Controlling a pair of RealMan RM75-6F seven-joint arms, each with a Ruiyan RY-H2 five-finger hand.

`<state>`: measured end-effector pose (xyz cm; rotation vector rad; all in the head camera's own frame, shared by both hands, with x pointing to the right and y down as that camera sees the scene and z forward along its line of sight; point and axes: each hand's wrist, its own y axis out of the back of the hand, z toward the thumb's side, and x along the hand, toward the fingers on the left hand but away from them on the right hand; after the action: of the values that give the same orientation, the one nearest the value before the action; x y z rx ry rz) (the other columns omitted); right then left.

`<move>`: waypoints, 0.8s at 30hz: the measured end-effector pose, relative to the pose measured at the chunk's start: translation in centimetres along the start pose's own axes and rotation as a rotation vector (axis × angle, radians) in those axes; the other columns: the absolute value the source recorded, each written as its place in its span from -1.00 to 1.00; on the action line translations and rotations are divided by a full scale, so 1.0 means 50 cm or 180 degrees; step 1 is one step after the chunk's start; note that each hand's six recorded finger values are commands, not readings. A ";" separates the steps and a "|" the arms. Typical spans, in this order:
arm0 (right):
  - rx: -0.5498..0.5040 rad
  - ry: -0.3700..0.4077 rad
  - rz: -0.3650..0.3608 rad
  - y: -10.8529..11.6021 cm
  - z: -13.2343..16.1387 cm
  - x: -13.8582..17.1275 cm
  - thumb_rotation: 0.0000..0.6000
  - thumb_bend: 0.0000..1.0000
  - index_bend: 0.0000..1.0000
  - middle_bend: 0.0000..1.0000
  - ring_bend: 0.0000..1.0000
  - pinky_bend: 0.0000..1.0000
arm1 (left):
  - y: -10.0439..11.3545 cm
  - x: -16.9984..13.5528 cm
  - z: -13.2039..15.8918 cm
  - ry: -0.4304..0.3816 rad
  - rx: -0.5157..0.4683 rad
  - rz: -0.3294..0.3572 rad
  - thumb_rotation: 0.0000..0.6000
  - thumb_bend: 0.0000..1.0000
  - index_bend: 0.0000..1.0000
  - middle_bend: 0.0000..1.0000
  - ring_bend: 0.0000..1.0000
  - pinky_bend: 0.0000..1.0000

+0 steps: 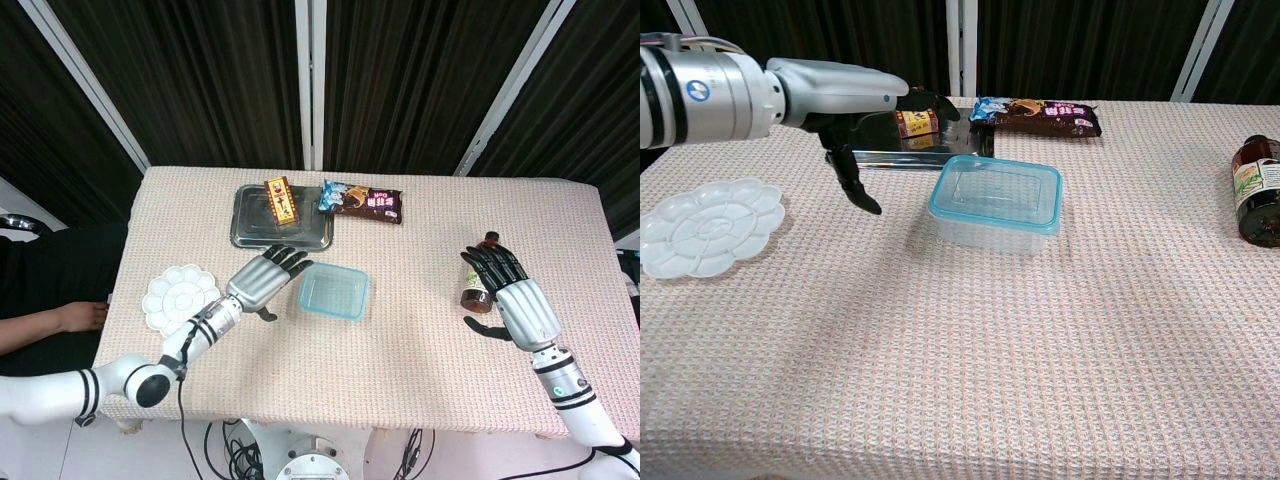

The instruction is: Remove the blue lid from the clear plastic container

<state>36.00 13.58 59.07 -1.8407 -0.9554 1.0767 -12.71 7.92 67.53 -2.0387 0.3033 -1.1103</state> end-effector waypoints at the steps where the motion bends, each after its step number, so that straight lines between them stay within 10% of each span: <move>1: -0.0015 -0.0008 0.0005 -0.002 -0.003 0.001 1.00 -0.81 -1.00 -0.85 -1.00 -1.00 | 0.000 0.007 0.004 0.0023 -0.0024 -0.0035 1.00 -1.00 -1.00 -1.00 -1.00 -0.93; 24: -0.0126 -0.0108 0.0016 -0.016 -0.033 0.037 1.00 -0.81 -1.00 -0.85 -1.00 -1.00 | 0.001 0.137 0.112 0.0508 -0.0043 -0.0606 1.00 -1.00 -1.00 -1.00 -1.00 -0.90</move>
<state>38.02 15.12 59.72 -1.8630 -0.9989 1.1025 -4.21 7.18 69.89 -2.0268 0.1995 -1.3951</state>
